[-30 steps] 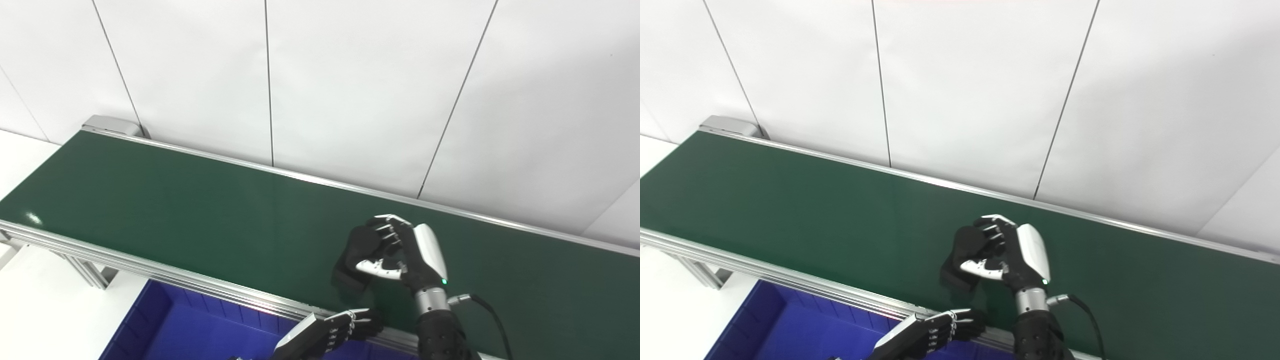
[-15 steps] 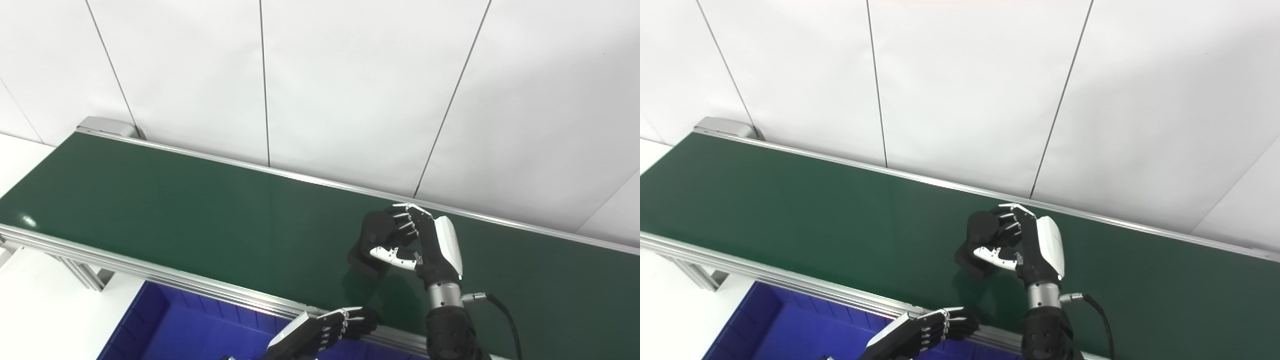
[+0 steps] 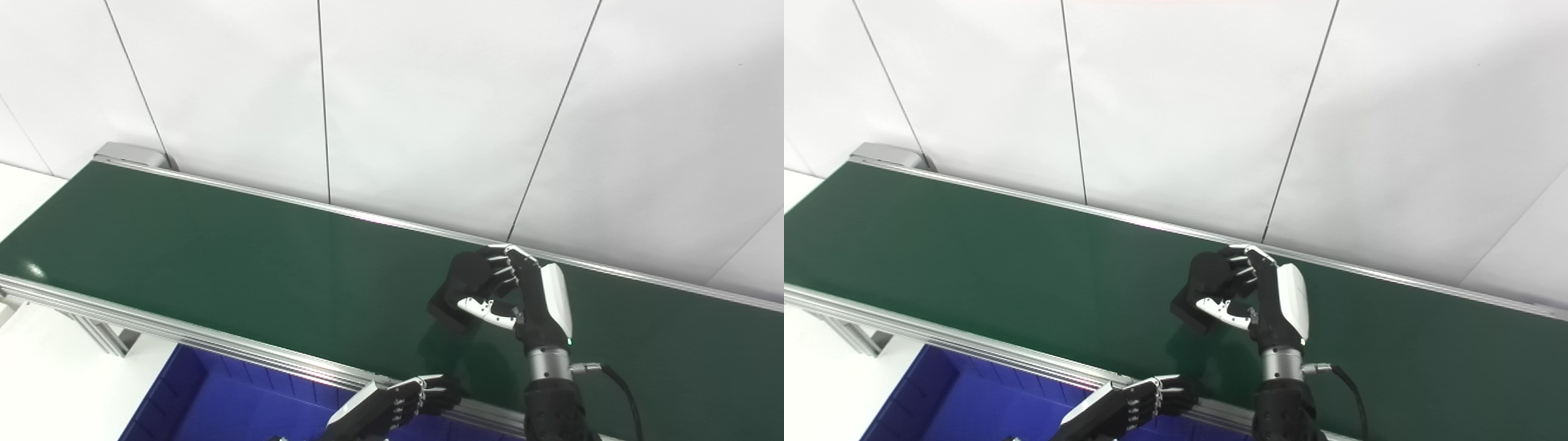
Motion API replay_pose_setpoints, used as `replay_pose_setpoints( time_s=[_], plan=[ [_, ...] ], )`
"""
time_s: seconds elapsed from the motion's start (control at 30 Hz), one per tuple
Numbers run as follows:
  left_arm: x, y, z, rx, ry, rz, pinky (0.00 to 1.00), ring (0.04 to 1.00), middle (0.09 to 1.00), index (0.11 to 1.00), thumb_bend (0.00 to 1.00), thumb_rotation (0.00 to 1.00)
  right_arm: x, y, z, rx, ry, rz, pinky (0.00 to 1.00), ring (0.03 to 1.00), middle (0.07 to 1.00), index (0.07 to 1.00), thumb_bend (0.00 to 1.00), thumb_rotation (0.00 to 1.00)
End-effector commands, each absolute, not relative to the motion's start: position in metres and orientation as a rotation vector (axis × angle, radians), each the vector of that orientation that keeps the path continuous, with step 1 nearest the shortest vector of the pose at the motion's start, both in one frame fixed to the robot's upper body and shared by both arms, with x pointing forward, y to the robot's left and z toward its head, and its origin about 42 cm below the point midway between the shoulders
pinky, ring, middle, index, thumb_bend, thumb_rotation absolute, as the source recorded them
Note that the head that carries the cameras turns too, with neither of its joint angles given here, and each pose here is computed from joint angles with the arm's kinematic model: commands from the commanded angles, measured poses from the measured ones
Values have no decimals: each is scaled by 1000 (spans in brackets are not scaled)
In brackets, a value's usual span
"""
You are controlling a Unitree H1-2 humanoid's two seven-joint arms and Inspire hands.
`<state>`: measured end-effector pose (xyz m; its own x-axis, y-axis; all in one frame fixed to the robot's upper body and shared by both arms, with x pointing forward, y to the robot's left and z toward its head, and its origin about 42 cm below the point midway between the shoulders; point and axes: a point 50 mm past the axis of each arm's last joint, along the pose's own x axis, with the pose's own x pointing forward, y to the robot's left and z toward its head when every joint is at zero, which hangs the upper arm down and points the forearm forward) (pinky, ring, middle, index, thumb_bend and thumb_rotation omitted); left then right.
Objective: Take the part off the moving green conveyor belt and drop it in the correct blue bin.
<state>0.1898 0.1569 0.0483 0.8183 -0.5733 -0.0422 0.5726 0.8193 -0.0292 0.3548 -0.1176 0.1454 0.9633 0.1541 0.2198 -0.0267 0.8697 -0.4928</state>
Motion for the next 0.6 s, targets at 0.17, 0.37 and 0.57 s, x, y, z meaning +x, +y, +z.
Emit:
replay_pose_setpoints(
  time_s=[0.17,0.37,0.57],
  plan=[
    [194,159,57,-22,-1,-606,855,840,823,859,990,554,346,-118,184,-405,-401,53,349,459,555,604,494,0],
    [194,163,57,-15,2,-605,854,842,828,863,981,554,332,-125,201,-353,-412,30,362,460,547,611,496,0],
    [194,170,56,-18,5,-604,855,843,823,861,989,556,319,-134,218,-347,-452,-9,362,465,537,603,498,0]
  ],
)
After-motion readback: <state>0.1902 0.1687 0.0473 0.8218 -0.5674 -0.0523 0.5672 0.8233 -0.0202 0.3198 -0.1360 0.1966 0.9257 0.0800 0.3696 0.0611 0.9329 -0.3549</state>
